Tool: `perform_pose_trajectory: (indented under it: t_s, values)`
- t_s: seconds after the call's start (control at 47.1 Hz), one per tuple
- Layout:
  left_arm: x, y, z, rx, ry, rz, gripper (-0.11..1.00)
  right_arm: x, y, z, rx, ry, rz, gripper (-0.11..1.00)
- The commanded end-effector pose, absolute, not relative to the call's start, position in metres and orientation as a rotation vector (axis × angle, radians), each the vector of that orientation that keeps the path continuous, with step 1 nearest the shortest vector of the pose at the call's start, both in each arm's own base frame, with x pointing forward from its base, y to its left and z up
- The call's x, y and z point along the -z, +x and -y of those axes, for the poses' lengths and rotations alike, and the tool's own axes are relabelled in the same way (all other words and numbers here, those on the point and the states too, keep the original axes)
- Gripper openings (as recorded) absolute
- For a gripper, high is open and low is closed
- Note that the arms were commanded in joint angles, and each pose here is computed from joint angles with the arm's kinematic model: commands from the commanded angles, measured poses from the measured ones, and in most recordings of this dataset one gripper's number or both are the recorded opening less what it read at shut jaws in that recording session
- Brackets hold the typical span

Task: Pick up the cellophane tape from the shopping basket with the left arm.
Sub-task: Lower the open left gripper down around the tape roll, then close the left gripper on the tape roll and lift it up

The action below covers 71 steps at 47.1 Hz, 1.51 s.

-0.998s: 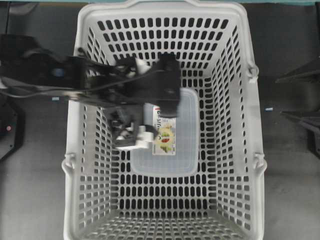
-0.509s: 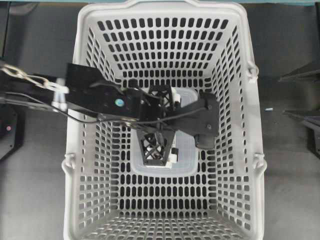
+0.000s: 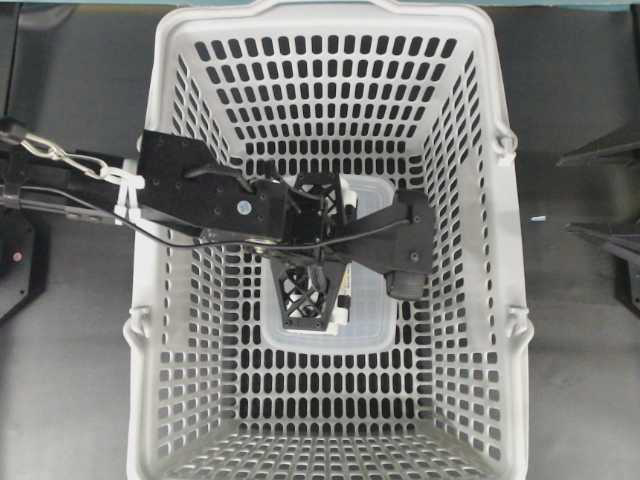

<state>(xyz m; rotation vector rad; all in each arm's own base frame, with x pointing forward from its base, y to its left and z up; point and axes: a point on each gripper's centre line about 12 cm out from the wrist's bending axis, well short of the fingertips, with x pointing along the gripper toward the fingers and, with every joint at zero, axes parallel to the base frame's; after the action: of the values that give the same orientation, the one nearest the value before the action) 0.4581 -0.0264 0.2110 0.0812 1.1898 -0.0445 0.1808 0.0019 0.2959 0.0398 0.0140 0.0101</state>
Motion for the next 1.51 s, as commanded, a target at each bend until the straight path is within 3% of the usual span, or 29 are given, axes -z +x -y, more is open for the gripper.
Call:
perform_pose_trajectory:
  t_s: [0.0,0.297,0.382,0.467,0.509,0.722,1.104,1.486]
  values:
    - [-0.209,0.457,0.027,0.045,0.083,-1.190,0.89,-0.302,0.182,-0.002,-0.010,0.043,0.003,0.75]
    - [-0.197,0.451,0.027,0.051,0.093,-1.216,0.85,-0.300,0.182,-0.002,-0.012,0.043,0.000,0.75]
    - [-0.198,0.452,0.027,0.052,0.094,-1.211,0.75,-0.300,0.182,-0.002,-0.011,0.044,-0.002,0.75]
    - [-0.202,0.452,0.029,0.055,0.097,-1.200,0.55,-0.299,0.182,-0.002,-0.011,0.044,-0.003,0.75]
    - [-0.203,0.453,0.029,0.057,0.098,-1.197,0.50,-0.299,0.182,-0.002,-0.010,0.043,-0.003,0.75]
    - [-0.244,0.454,0.034,0.064,0.100,-1.117,0.50,-0.299,0.182,-0.002,-0.010,0.044,-0.003,0.75]
    - [-0.373,0.443,0.037,0.050,0.079,-1.083,0.50,-0.299,0.182,-0.002,-0.010,0.043,-0.003,0.75]
    - [-0.384,0.440,0.037,0.047,0.078,-1.112,0.50,-0.299,0.182,-0.002,-0.010,0.044,-0.003,0.75]
